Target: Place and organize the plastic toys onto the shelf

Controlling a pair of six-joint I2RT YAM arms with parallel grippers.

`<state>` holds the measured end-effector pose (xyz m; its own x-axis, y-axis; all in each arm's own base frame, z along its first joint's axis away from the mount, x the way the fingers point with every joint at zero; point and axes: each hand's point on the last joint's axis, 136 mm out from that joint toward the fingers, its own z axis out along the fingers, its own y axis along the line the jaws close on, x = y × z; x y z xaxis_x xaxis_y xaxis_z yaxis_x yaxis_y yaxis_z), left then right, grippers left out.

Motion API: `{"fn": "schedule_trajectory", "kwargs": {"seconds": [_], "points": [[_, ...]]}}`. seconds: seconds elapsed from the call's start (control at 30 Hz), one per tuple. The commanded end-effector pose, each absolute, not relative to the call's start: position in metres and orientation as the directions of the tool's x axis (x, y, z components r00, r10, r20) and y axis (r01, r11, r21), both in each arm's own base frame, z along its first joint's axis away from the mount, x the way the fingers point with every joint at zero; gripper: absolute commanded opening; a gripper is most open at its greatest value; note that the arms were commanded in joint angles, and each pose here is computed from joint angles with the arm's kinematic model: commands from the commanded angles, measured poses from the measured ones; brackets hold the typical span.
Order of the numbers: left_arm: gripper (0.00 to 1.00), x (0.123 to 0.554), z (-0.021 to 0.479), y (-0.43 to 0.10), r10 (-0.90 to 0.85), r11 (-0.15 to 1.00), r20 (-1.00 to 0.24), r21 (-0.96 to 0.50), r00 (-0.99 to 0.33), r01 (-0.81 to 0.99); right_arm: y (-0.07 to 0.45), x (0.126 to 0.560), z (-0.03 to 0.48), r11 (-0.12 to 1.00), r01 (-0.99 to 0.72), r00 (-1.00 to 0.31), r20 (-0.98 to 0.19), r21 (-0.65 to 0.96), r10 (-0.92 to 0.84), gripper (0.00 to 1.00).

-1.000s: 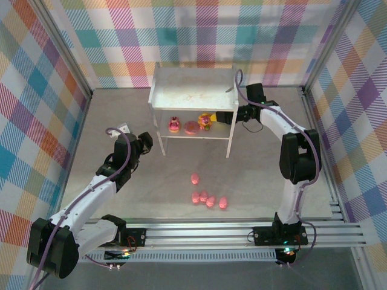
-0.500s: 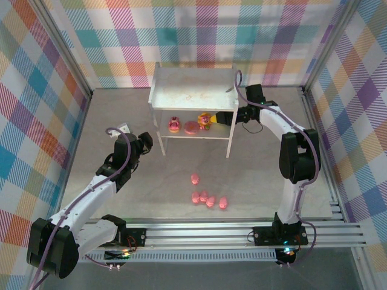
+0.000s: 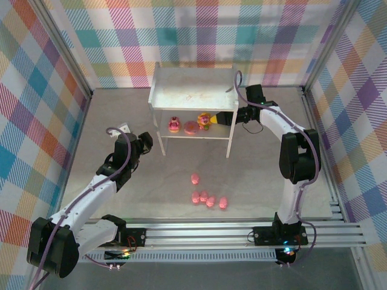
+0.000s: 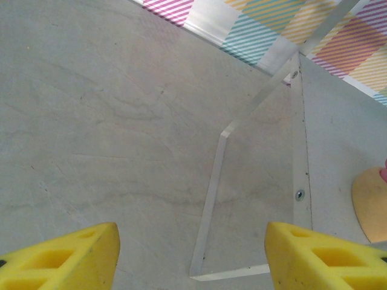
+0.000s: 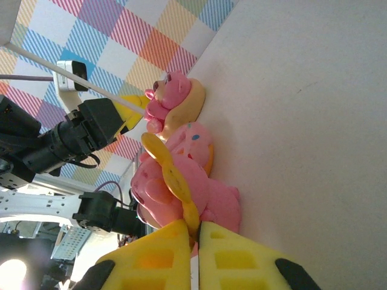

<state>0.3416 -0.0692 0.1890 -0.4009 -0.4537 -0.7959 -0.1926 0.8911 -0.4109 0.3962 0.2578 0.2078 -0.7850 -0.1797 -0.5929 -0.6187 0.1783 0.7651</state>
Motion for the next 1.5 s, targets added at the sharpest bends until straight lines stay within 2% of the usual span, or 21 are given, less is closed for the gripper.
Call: {"fn": "schedule_trajectory", "kwargs": {"seconds": [0.0, 1.47], "points": [[0.64, 0.348, 0.202, -0.068, -0.453, 0.891, -0.808, -0.417, -0.376, -0.178, 0.259, 0.386, 0.223, 0.15, -0.676, -0.735, -0.651, 0.721, -0.188, 0.09], [0.64, 0.352, 0.205, -0.072, -0.436, 0.9, -0.814, -0.405, -0.384, -0.163, 0.229, 0.376, 0.233, 0.206, -0.7, -0.714, -0.679, 0.684, -0.169, 0.06]]}}
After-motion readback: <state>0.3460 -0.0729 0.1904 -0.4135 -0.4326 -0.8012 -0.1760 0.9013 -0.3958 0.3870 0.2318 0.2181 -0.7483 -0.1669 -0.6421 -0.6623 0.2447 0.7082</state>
